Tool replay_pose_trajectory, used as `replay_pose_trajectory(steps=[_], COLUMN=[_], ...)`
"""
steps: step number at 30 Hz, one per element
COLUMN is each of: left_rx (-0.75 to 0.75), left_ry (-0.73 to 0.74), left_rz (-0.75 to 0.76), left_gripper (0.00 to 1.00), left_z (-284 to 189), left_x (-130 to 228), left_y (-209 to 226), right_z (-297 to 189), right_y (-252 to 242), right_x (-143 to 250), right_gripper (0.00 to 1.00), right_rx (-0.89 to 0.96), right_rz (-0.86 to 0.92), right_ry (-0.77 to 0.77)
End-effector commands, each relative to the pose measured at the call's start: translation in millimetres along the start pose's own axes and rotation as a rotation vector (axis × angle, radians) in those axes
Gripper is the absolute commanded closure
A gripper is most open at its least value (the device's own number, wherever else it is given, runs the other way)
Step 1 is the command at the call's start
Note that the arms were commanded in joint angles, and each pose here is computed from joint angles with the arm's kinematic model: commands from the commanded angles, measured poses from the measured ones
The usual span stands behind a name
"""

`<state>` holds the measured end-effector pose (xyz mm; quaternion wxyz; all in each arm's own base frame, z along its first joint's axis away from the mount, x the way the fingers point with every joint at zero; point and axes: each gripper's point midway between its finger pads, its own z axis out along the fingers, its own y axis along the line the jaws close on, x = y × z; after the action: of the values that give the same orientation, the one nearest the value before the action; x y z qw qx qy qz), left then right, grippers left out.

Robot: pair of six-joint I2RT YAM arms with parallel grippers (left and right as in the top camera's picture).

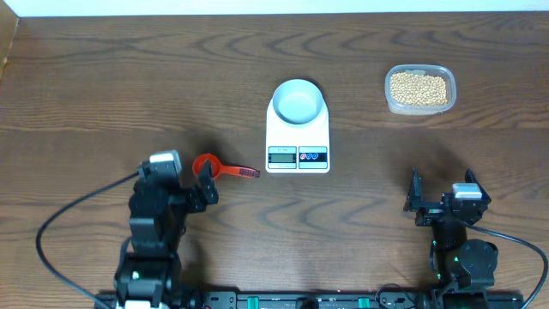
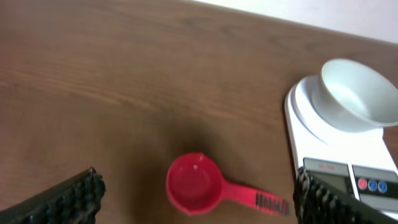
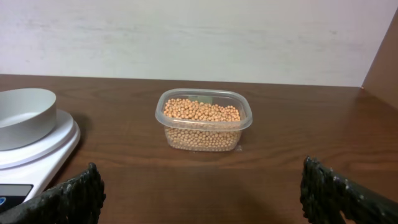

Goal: Scoop item into bowl and weigh 50g on scale
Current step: 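Move the left gripper to the red scoop and grasp its bowl end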

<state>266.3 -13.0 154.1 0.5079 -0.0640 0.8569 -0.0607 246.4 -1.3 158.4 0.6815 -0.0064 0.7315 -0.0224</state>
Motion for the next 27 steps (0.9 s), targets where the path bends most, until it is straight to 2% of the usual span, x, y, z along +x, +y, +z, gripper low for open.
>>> replay_pose_trajectory(steps=[1, 3, 9, 14, 21, 27], left_rx=[-0.032, -0.091, -0.099, -0.107, -0.079, -0.073], left_ry=[0.043, 0.090, 0.146, 0.188, 0.173, 0.121], left_rz=[-0.025, -0.083, -0.091, -0.090, -0.180, -0.181], left_gripper=[0.01, 0.01, 0.01, 0.01, 0.01, 0.01], left_z=[0, -2, -9, -11, -10, -8], left_x=[-21, -25, -45, -35, -39, -51], left_y=[0, 7, 2, 4, -3, -3], right_z=[0, 0, 0, 0, 0, 0], right_y=[-1, -1, -1, -1, -1, -1], right_x=[0, 0, 0, 0, 0, 0], right_gripper=[0.01, 0.01, 0.01, 0.01, 0.01, 0.01], right_rx=[0.009, 0.009, 0.009, 0.009, 0.009, 0.009], right_rz=[-0.009, -0.009, -0.009, -0.009, -0.009, -0.009], right_ry=[-0.002, -0.002, -0.002, -0.002, -0.002, -0.002])
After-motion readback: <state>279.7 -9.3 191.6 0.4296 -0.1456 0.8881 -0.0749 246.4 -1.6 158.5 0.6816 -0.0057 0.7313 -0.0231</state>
